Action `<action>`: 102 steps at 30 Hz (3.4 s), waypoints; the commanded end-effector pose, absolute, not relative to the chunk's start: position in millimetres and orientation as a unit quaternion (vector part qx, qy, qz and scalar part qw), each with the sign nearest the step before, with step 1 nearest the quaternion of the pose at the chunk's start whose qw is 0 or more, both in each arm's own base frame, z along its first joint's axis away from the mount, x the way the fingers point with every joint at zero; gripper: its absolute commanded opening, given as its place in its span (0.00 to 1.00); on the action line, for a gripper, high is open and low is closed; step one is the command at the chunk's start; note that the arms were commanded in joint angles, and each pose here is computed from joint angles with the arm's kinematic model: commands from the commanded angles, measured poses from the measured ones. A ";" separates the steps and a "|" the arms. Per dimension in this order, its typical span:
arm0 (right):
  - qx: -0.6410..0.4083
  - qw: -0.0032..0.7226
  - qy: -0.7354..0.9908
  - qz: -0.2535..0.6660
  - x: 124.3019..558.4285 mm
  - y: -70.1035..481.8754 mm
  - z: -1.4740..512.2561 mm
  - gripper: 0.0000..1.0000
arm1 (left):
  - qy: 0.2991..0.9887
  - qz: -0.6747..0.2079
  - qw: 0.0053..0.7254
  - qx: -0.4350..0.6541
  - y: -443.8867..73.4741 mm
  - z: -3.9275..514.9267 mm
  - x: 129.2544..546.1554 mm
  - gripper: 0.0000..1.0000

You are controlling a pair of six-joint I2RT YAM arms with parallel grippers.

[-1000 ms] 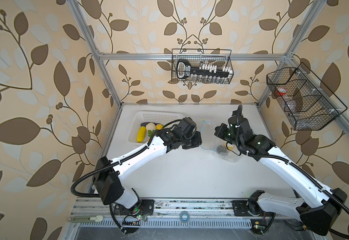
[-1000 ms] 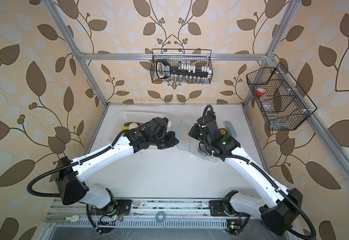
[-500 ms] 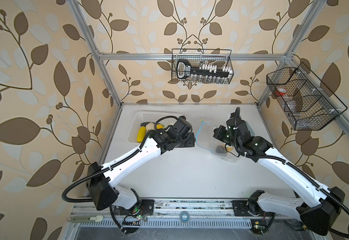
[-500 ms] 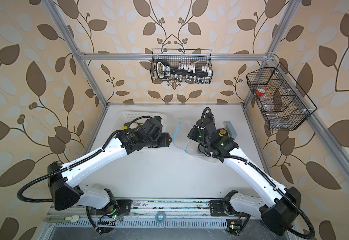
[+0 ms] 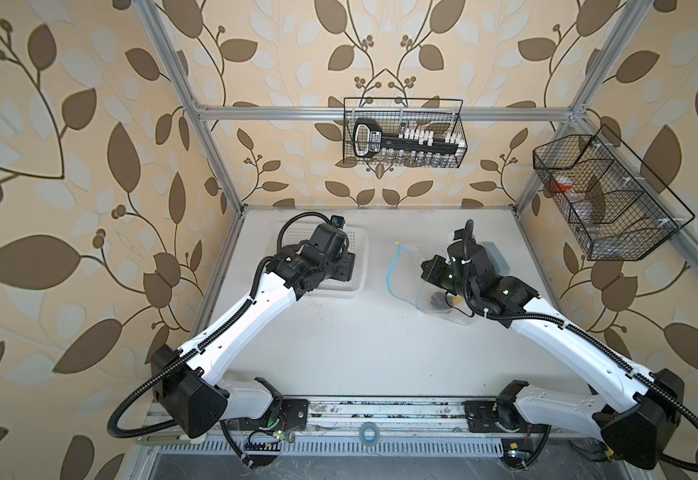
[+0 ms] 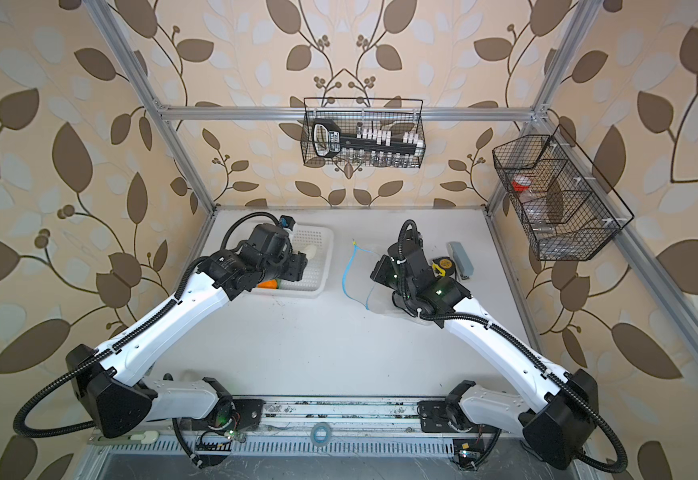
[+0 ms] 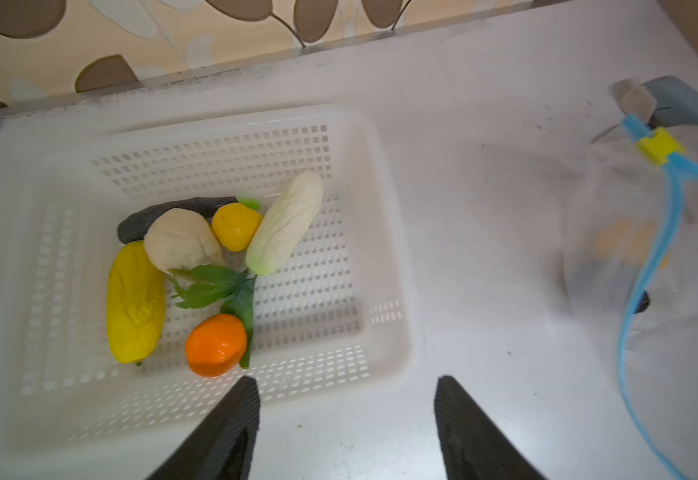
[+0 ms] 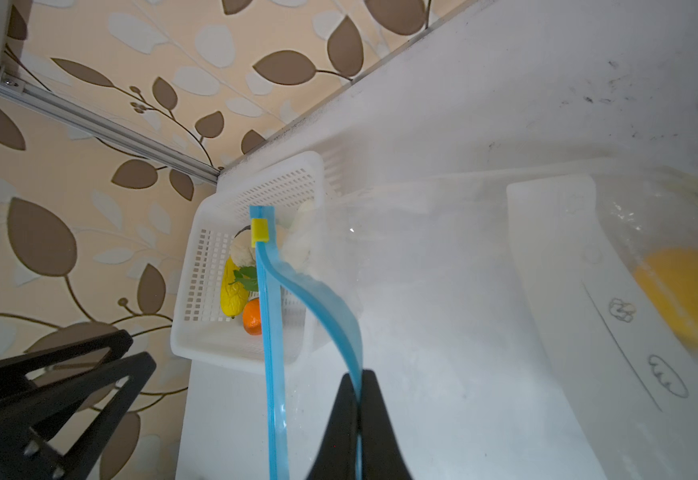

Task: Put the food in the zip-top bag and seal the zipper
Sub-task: 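Release the bag edge and move the left gripper over the white basket, then lower the left gripper into the basket and grasp the white cabbage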

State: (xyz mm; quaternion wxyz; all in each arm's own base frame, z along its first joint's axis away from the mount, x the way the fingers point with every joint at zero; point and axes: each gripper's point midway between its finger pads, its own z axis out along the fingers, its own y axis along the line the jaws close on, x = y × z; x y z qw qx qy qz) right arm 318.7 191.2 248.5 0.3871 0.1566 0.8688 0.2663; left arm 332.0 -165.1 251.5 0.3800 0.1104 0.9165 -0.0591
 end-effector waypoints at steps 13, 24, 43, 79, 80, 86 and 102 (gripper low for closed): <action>0.141 0.369 0.869 0.297 319.2 208.7 231.3 0.00 | 0.932 -0.051 0.283 0.222 -157.0 205.5 394.3 0.63; 0.137 0.357 0.873 0.302 318.1 213.1 216.1 0.00 | 0.963 -0.009 0.169 0.211 -133.9 136.1 417.4 0.54; 0.138 0.358 0.873 0.301 320.8 207.1 216.3 0.00 | 0.974 -0.040 0.145 0.170 -121.5 89.6 456.8 0.58; 0.145 0.356 0.875 0.294 324.9 202.0 213.3 0.00 | 0.973 -0.129 0.105 0.157 -165.8 65.8 439.7 0.68; 0.145 0.356 0.875 0.295 325.0 202.9 213.6 0.00 | 0.974 -0.127 0.105 0.157 -166.4 65.0 437.8 0.69; 0.142 0.355 0.875 0.297 324.1 205.6 213.0 0.00 | 0.979 -0.109 0.089 0.147 -160.9 56.4 430.2 0.66; 0.142 0.356 0.875 0.296 321.6 202.3 214.0 0.00 | 0.976 -0.131 0.099 0.142 -167.7 70.8 425.8 0.48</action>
